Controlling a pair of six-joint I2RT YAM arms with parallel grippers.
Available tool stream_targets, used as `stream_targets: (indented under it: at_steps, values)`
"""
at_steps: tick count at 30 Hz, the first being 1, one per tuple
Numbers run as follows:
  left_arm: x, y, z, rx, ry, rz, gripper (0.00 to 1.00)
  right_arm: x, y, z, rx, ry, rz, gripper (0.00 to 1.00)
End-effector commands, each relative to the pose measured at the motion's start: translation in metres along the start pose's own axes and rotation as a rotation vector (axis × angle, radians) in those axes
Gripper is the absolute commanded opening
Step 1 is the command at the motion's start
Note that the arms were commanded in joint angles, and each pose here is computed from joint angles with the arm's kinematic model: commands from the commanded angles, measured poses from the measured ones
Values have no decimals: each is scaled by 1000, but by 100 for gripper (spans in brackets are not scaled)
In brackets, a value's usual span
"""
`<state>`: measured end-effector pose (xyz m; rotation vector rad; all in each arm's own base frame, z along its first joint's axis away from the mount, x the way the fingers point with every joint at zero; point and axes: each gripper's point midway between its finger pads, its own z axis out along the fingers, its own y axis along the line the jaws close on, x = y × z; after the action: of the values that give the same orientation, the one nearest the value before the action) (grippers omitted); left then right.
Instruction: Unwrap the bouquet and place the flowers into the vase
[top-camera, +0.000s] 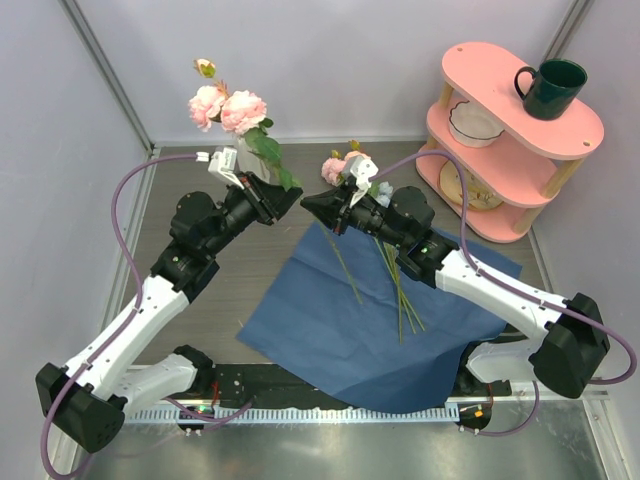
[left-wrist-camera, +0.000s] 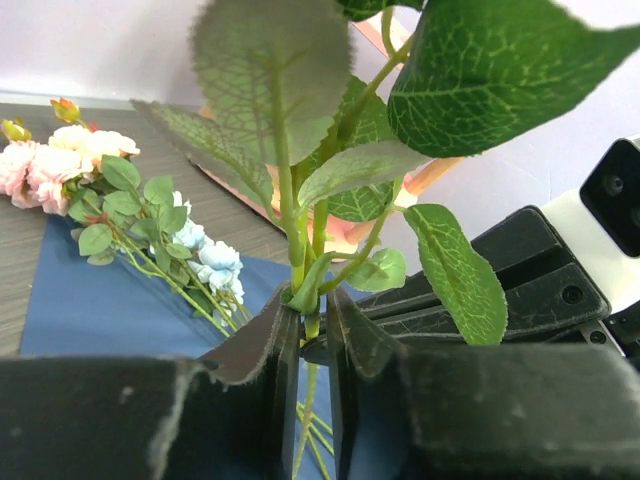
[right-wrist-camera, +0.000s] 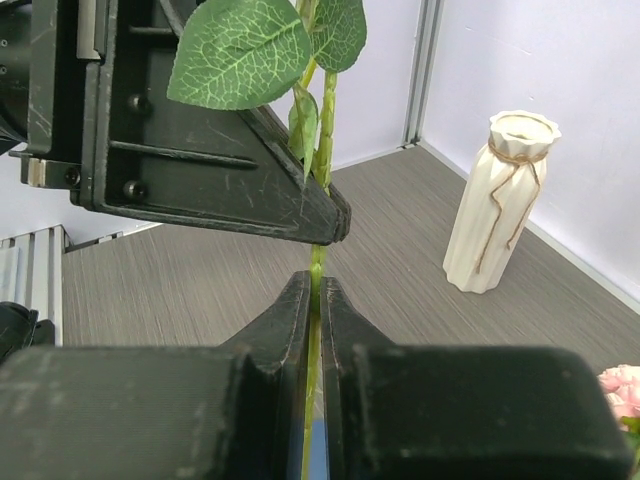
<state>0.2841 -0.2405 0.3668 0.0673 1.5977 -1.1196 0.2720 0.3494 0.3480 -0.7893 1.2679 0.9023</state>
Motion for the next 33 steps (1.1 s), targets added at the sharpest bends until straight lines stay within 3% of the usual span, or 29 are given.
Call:
stream_targets:
  at_steps: [1,5,7,8,9,11,12,21,25,33]
  values:
    - [-24,-19,1,44,-59,36,16,-32,10,-3,-34,-83,-43,1]
    - [-29,-18,1,33,-72,54,0,-32,11,-2,-38,-79,-41,1]
    - [-34,-18,-1,24,-91,75,0,-33,8,-2,-17,-78,-38,4]
    - [-36,-18,-2,20,-102,88,0,-34,5,-3,2,-75,-19,29]
    - [-43,-19,-6,16,-125,121,0,-38,2,-3,26,-81,-6,42]
    - [-58,-16,-10,-34,-172,158,0,-46,-13,-8,121,-83,27,61]
    - [-65,-15,-13,-54,-190,179,0,-52,-18,-10,156,-90,32,64]
    - [-182,-22,-28,-328,-457,380,0,-89,-79,-86,619,-143,18,78]
    - [-246,-35,-30,-429,-623,469,0,-93,-88,-108,700,-168,-11,83]
    - [-313,-55,2,-483,-808,600,0,-85,-91,-102,695,-151,-15,83]
